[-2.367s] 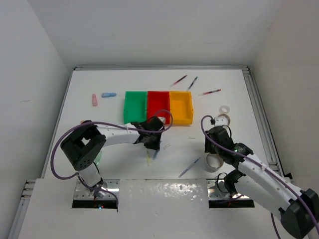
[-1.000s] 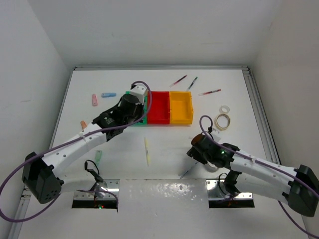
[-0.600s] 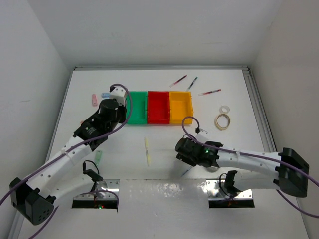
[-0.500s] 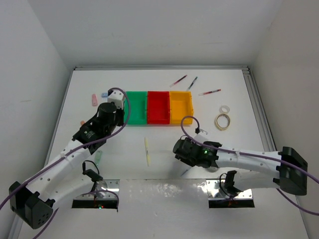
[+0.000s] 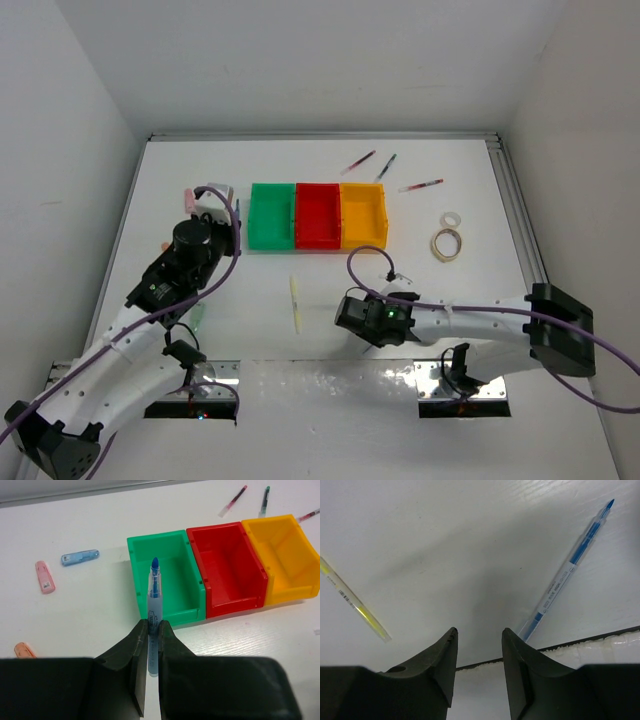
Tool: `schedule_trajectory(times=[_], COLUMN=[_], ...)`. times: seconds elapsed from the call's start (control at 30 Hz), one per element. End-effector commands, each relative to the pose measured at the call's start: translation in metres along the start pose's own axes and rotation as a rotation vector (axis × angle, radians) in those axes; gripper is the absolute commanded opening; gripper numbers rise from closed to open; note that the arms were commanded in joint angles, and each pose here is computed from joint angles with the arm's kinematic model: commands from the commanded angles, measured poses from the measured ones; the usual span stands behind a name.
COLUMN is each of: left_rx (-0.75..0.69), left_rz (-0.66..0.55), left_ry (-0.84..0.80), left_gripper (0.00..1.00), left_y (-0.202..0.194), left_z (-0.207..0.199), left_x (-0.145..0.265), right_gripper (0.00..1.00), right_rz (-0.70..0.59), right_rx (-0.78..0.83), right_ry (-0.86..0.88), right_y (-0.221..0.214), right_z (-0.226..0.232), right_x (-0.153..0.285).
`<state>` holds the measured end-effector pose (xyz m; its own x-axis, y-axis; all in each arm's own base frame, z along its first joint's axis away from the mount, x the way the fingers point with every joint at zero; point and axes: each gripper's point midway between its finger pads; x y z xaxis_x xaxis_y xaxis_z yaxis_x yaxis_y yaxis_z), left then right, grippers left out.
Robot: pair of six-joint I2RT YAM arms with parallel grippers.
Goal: Sort the stationery into containers
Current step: Close the pen cap on the pen.
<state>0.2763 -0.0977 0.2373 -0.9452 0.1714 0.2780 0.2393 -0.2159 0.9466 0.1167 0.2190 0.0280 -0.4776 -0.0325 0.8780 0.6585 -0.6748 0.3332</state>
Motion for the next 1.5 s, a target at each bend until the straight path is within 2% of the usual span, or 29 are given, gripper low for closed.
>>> schedule_trajectory(times=[0.0,0.43,0.73,1.2,1.47], left_rx=[0.008,0.000,-0.008,-0.011,-0.008], left_rz=[-0.028,-0.020,-0.005,-0.001,-0.005], left_ry=[0.012,0.008,0.009,0.019,0.030], left_gripper=[0.00,0.00,0.00,0.00,0.00], left_y=[0.008,0.001,-0.004,-0.006,-0.005], left_z=[0.006,0.005,0.005,0.006,0.008], left_x=[0.002,0.003,0.003,-0.002,-0.002], right_gripper=[0.39,0.40,0.40,0.40,0.36], right_rz=[0.029,0.050,-0.028,0.005,0.003], right_rx=[-0.059,-0.062,-0.055,-0.063,-0.021], right_ry=[0.010,-0.040,-0.067,-0.061,-0.075], right_y=[-0.010,-0.022,-0.002,-0.015,-0.016], right_z=[0.004,-0.010,-0.025,-0.025,-0.025], right_x=[-0.002,-0.010,-0.007,-0.022,-0.024])
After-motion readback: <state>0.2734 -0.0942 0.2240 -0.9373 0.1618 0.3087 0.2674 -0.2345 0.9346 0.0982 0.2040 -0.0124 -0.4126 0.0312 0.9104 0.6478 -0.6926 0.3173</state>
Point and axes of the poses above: each gripper's point midway between its finger pads, its own x axis back along the fingers, its own z axis along the line the jaws close on, y = z × x, and after that the axes turned 11 degrees about -x, right-handed
